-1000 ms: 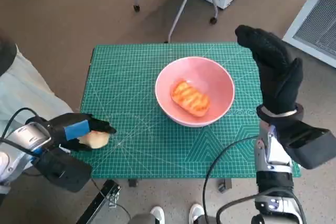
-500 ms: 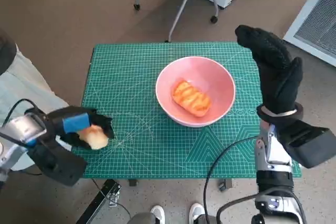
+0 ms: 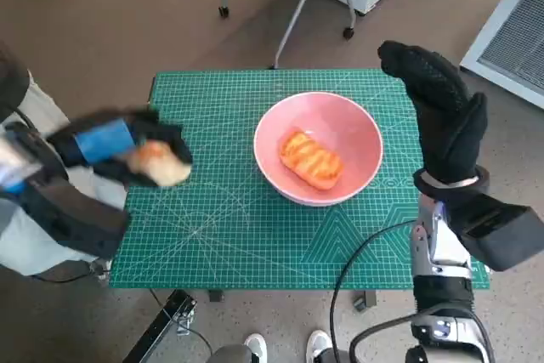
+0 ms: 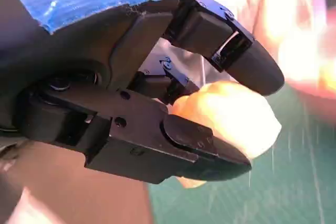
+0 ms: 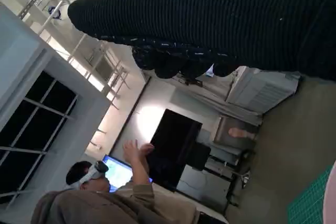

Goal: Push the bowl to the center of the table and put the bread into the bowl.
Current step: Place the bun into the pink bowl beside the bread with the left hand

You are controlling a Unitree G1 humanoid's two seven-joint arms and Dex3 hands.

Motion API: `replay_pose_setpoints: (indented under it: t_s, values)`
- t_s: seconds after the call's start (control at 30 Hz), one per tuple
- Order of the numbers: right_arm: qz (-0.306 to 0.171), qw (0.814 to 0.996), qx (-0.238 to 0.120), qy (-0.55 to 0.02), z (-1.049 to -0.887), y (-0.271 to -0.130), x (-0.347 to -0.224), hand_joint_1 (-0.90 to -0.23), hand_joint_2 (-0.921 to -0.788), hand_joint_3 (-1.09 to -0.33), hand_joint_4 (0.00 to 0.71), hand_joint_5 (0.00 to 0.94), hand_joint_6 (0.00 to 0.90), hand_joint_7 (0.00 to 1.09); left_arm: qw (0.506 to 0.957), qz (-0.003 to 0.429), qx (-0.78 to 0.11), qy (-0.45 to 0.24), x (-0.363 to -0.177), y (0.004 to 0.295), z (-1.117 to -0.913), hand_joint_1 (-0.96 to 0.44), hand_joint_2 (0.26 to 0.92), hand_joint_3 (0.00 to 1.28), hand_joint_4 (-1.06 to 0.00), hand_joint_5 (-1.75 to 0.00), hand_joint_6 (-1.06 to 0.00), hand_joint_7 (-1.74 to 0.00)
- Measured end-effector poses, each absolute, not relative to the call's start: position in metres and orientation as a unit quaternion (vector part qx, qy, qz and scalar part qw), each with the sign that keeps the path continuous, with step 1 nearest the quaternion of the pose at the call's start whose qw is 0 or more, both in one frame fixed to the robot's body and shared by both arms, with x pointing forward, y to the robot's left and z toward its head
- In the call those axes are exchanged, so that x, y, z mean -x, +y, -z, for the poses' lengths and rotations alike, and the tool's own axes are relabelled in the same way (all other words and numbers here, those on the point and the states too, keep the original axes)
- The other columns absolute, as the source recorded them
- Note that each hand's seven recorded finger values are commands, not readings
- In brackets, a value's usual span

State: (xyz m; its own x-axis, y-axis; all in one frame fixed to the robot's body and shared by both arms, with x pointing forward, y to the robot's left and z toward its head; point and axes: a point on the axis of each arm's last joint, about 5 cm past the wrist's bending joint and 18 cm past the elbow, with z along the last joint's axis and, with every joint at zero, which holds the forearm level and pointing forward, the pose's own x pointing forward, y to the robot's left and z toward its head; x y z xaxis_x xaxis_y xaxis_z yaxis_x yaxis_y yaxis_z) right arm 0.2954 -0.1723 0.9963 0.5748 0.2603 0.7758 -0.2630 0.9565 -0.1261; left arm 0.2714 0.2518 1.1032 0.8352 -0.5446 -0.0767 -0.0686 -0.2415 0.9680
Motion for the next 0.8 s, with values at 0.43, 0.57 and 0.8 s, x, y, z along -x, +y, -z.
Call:
replay_pose_setpoints:
  t_s: [0.43,0.57,0.8]
  values:
    - [-0.146,0.886,0.001,-0.441,-0.998,-0.173,-0.296,-0.571,-0.921,-0.684,0.377,0.002,0.128,0.65,0.584,0.162,-0.728,-0.321,-0.290,0.200,-1.142,0.00,0.920,0.04,-0.61,-1.17,-0.76,-1.10]
    - [-0.146,0.884,0.004,-0.445,-0.998,-0.173,-0.296,-0.571,-0.921,-0.684,0.378,0.002,0.123,0.65,0.577,0.175,-0.717,-0.350,-0.298,0.177,-1.141,0.00,0.917,0.03,-0.63,-1.12,-0.77,-1.11]
    - [-0.144,0.882,0.008,-0.449,-0.999,-0.175,-0.295,-0.571,-0.921,-0.683,0.378,0.002,0.121,0.65,0.581,0.218,-0.698,-0.357,-0.316,0.144,-1.129,0.00,0.919,0.06,-0.62,-1.20,-0.71,-1.11]
